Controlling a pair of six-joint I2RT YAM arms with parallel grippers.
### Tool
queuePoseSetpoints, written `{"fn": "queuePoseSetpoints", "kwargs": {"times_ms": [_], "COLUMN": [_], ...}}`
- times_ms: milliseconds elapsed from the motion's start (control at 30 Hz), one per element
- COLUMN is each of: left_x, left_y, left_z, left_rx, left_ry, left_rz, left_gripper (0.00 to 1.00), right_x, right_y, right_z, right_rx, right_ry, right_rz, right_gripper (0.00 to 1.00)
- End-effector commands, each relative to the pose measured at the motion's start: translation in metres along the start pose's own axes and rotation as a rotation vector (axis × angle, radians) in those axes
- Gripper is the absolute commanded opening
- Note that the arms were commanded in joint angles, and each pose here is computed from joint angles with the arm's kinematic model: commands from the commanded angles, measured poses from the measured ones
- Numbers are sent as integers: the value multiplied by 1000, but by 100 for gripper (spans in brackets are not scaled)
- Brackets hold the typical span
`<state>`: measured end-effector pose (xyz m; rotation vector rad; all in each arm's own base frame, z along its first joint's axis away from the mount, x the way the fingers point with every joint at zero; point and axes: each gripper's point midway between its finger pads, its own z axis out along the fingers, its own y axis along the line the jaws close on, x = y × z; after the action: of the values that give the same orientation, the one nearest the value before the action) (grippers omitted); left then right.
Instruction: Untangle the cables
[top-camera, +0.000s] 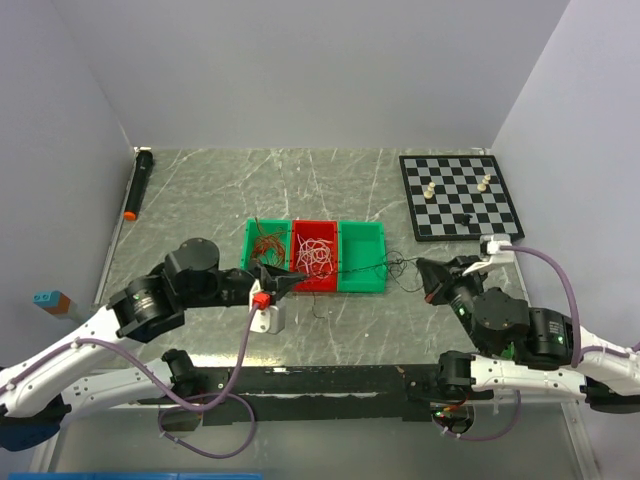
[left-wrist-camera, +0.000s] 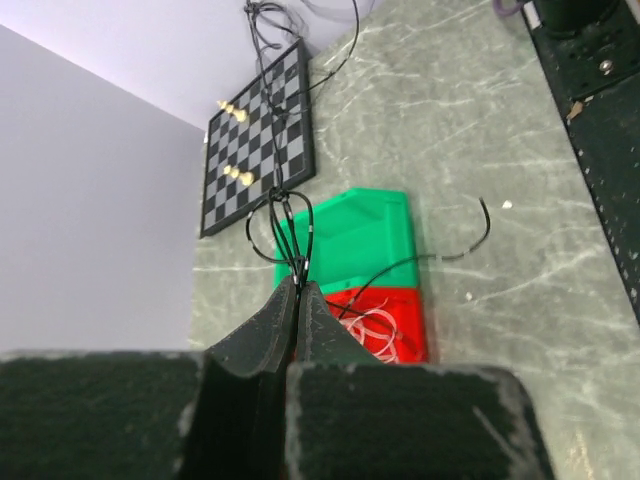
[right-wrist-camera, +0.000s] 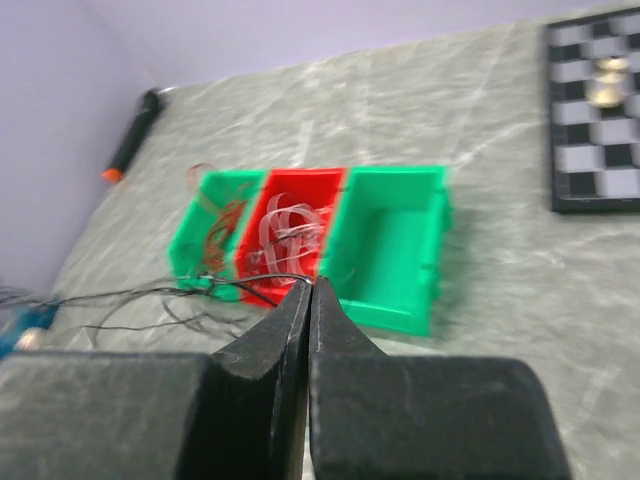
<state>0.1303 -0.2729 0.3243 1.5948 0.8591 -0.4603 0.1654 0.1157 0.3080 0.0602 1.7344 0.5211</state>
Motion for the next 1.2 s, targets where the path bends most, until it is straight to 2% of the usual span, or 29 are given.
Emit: {"fn": "queuePoseSetpoints", "kwargs": {"times_ms": [0,200,500,800,900,1167], "left_x": [-12,5,67,172,206,242], "left_y": [9,0,-47,-119,-133,-145], "left_z": [-29,-52,-66,-123,-156,-206], "left_rx": [28,84,216,544,642,778], "left_ry": [32,143,326,747,954,1289], "left_rz": [100,150,206,290,318,282], "left_gripper": [1,1,1,1,1,1], "right_x": [-30,-49,-95,-126,-134,-155], "right_y": [-58,-81,-93,-114,-115,-116], "right_z": [-10,-20,-35,-55,-58,-65], "right_rx": [278,362,417,477,493,490], "right_ry": [-128,-207,-323,-358,-363,-366], "right_rz": [-20,37,75,64,40,21], "right_gripper": [0,0,0,0,0,0]}}
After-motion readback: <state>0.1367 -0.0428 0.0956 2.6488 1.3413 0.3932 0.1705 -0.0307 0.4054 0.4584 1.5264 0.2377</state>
